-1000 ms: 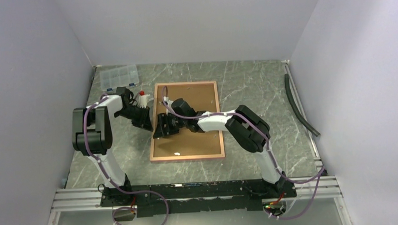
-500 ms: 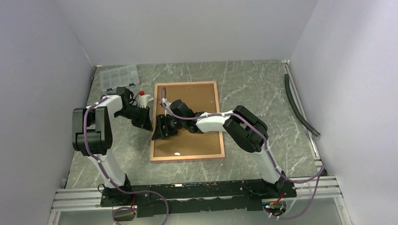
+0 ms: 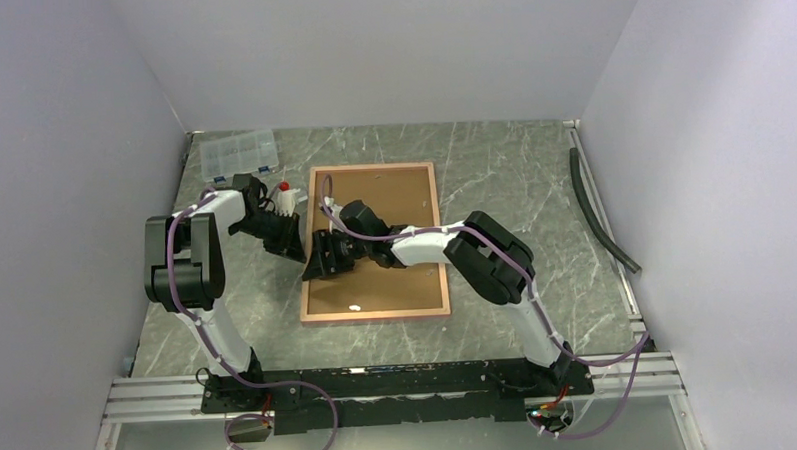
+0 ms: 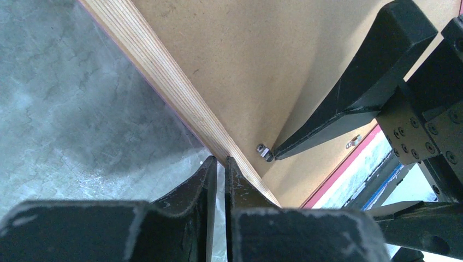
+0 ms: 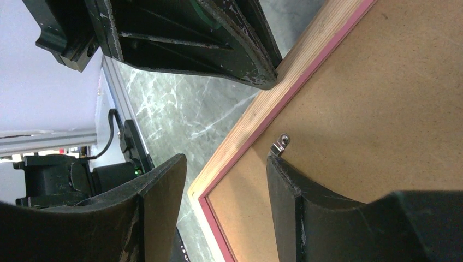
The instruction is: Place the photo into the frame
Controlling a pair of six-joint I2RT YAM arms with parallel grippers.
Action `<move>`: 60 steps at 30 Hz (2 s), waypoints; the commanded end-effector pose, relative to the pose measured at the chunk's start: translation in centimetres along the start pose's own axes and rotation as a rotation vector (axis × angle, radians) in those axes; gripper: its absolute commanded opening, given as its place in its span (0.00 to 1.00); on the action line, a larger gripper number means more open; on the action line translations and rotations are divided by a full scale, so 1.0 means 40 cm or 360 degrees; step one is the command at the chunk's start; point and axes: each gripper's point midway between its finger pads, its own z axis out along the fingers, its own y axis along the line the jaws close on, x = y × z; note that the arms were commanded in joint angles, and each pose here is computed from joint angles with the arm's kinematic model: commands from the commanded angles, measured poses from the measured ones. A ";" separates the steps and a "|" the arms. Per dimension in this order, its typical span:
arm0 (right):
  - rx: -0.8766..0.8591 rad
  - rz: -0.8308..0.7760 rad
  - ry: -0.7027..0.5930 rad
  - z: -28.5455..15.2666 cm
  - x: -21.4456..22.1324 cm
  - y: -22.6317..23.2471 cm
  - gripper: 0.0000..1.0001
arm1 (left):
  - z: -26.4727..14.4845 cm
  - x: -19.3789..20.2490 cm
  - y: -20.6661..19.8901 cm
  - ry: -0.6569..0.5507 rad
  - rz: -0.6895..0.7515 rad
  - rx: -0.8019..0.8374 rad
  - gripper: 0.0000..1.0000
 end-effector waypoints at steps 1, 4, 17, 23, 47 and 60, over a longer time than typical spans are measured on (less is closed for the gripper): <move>-0.0080 -0.0045 -0.0043 0.015 -0.025 0.036 0.59 | 0.011 0.012 0.004 0.0022 0.0029 -0.0023 0.13; -0.0081 -0.0037 -0.0052 0.021 -0.028 0.034 0.59 | 0.012 0.015 0.005 0.0029 0.0029 -0.0020 0.12; -0.0110 -0.0050 -0.0079 0.042 -0.038 0.035 0.58 | 0.008 0.009 0.002 0.0026 0.0038 -0.0014 0.12; -0.0246 -0.0195 -0.0169 -0.016 -0.078 0.124 0.59 | 0.000 0.003 0.002 0.0024 0.0045 -0.0028 0.12; -0.0084 -0.0206 -0.0083 -0.023 -0.031 0.009 0.59 | -0.003 -0.001 0.005 0.0027 0.0046 -0.0040 0.11; -0.0048 -0.0188 -0.0080 0.005 -0.027 -0.023 0.58 | -0.003 -0.005 0.004 0.0021 0.0039 -0.0035 0.11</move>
